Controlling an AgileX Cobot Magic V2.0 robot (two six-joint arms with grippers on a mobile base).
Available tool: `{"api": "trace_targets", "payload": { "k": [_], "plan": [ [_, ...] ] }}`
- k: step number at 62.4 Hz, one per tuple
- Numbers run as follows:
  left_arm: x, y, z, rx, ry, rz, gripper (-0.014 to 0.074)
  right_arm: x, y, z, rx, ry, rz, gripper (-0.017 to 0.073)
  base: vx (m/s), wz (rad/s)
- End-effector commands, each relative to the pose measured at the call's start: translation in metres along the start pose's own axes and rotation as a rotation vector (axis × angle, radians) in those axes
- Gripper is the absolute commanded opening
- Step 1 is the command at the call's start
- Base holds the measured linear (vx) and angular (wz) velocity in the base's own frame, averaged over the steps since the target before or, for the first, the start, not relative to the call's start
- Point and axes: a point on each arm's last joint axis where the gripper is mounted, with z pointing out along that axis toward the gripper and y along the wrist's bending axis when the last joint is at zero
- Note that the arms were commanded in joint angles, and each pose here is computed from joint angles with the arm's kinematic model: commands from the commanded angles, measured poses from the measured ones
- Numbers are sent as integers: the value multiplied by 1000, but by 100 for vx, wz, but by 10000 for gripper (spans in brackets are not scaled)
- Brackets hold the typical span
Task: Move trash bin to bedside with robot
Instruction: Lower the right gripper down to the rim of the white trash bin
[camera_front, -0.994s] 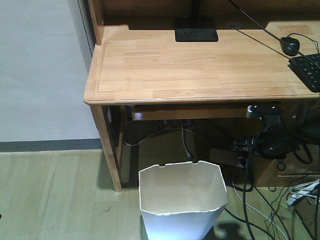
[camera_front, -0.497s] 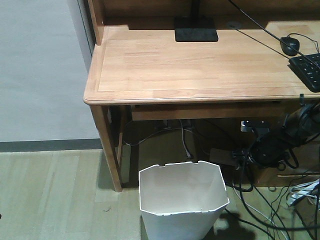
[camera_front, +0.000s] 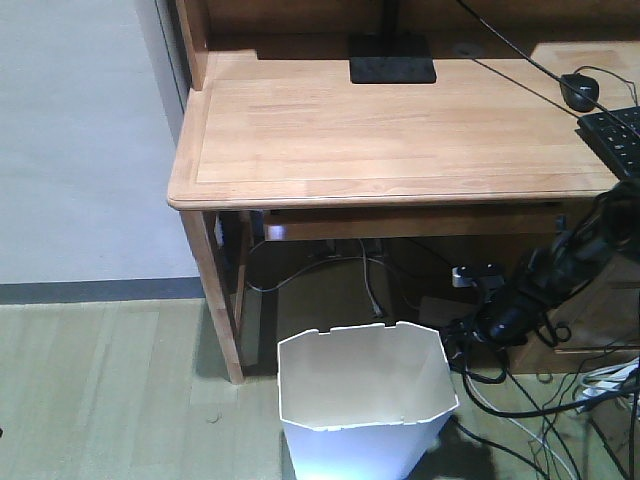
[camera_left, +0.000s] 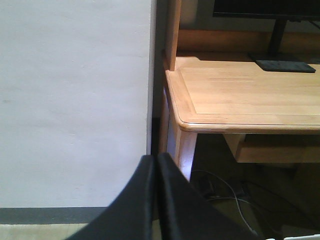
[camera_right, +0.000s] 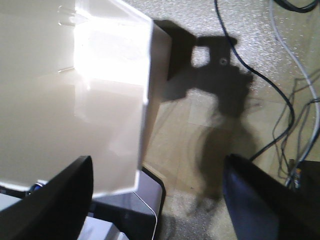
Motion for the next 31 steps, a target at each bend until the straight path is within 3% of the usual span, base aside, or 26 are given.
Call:
{"api": "trace_targets", "payload": {
  "k": [1,31],
  "plan": [
    [-1,0,0,4,-65,-10,-6,-20,0,-6,-7,-46,-14,532,0,0],
    [-1,0,0,4,-65,-10,-6,-34,-9,59,-87,25,-15,532,0,0]
  ]
}}
